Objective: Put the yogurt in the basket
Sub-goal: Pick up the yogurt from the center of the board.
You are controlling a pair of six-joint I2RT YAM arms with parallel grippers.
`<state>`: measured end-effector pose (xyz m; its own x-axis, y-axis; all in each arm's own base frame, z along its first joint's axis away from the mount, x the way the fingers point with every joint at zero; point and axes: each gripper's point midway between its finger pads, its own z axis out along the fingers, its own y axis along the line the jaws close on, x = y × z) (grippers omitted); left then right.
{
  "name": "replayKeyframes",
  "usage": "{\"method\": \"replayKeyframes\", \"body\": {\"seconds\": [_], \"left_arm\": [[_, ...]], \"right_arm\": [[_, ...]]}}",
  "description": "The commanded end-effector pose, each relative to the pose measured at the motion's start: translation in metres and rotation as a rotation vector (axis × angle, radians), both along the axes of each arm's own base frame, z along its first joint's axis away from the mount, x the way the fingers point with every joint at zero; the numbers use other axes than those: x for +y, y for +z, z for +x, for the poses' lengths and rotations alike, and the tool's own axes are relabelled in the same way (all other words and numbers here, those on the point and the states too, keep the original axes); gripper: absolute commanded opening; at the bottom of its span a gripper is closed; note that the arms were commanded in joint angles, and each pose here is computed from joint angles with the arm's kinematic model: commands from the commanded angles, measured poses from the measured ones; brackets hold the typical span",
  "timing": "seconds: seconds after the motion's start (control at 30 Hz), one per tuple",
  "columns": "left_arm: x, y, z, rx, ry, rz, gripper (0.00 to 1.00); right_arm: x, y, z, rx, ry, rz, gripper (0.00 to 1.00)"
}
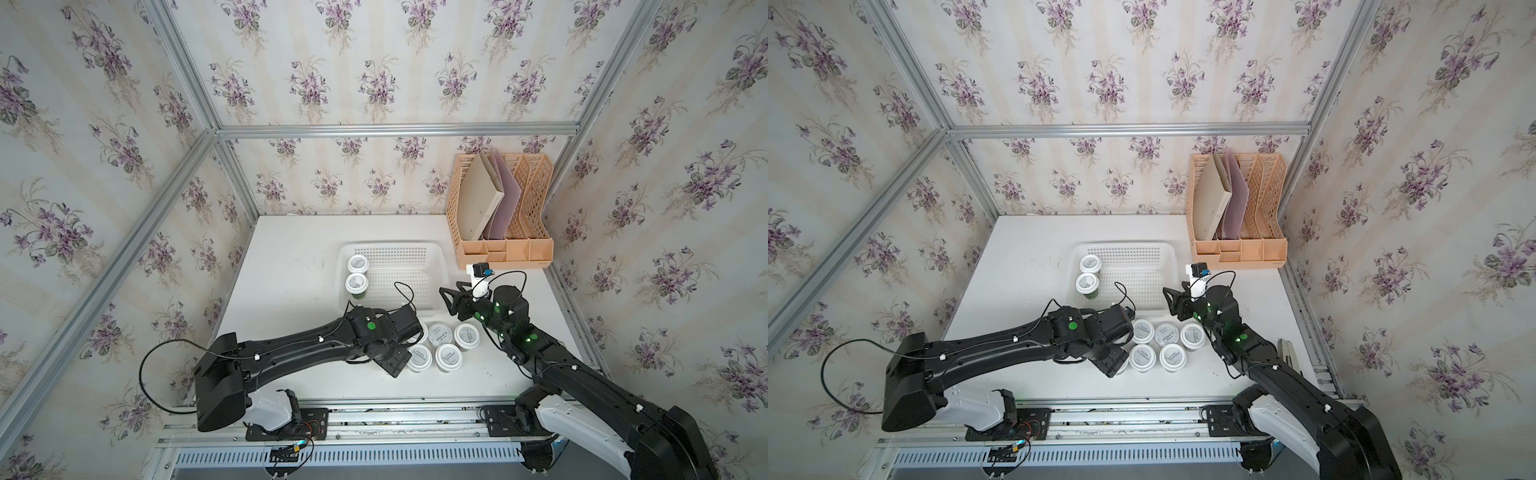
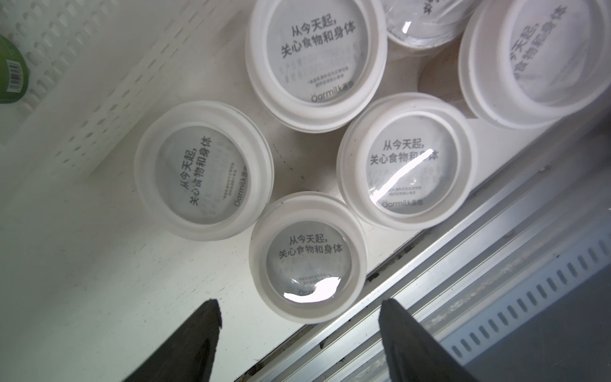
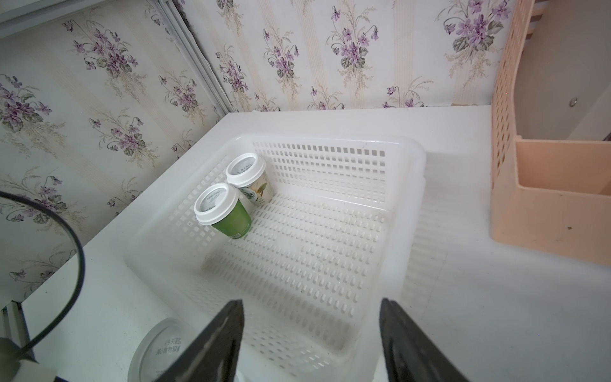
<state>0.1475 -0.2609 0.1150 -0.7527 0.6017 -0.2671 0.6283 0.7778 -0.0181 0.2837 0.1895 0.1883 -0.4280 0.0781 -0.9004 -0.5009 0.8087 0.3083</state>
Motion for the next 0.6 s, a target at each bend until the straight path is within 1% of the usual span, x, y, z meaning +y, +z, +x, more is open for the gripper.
{"method": "replayKeyframes", "body": {"seconds": [0.0,0.17,0.57], "left_arm": [[-0.002,-0.004,0.001,0.005,-0.007,0.005,0.8],[-0.002,-0.014,-0.001,0.019,-0.009,0.016,0.79],[-0.009,-0.022,0.002,0.024,-0.01,-0.002,0.78]], "right_arm": [[0.001,0.004,0.001,-0.005,0.003,0.006,0.7],[0.002,0.004,0.001,-0.005,0.004,0.006,0.7],[0.001,0.004,0.0,-0.006,0.004,0.007,0.7]]}}
